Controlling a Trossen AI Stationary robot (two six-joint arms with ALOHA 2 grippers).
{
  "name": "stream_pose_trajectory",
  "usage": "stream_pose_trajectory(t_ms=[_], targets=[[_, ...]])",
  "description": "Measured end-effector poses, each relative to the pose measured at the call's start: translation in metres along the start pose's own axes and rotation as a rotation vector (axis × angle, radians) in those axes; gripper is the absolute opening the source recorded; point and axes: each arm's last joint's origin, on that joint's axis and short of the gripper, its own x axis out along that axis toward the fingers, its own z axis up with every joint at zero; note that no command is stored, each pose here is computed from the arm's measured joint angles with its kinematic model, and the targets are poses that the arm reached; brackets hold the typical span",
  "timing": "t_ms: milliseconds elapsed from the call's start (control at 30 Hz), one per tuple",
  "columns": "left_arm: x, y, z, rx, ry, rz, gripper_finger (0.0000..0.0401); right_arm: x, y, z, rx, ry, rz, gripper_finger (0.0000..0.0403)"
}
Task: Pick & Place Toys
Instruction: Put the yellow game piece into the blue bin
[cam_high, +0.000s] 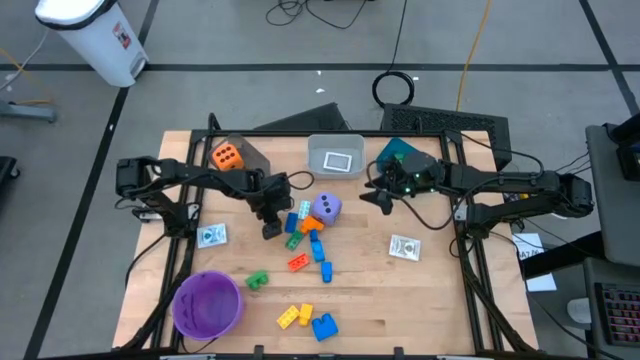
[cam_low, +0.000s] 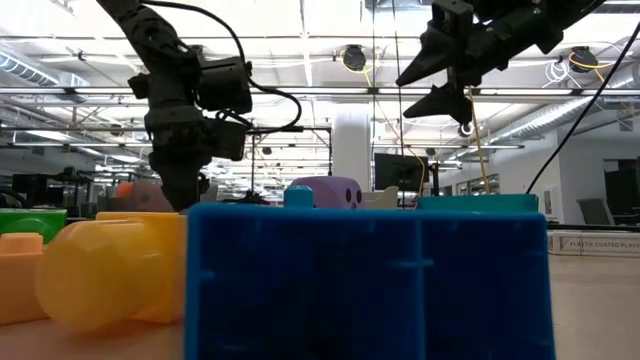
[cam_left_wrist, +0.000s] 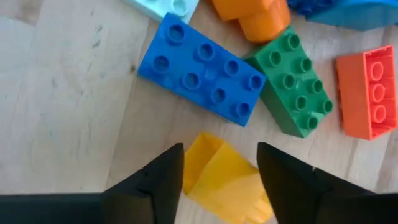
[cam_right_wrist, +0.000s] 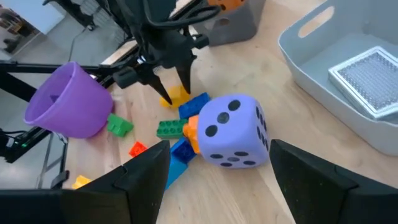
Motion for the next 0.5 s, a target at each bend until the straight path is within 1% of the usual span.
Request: stream_pose_trajectory(t_ms=[133,233,333,400,500], targets=[[0.000,0.000,0.000,-0.030,-0.002,-0.001,0.0155,0.000,0.000,0.000,0.000,0.000,-0.001,0.0267],[-0.002,0.004,0.001,-0.093,-0.008,0.003,0.0130,0.000,0.000,0.000,0.000,0.000,-0.002,0.0267],[-0.004,0.010,0.002,-0.165,-0.018,0.008,0.0117,0.000,0.000,0.000,0.000,0.000,-0.002,0.0267],[-0.006,0.014,0.002,-0.195,-0.025,0.012,0.0112,0.000,0.000,0.000,0.000,0.000,-0.002,0.0267],[-0.008,0.020,0.004,-0.269,-0.044,0.015,0.0107,0.000,0.000,0.000,0.000,0.000,-0.002,0.0267]])
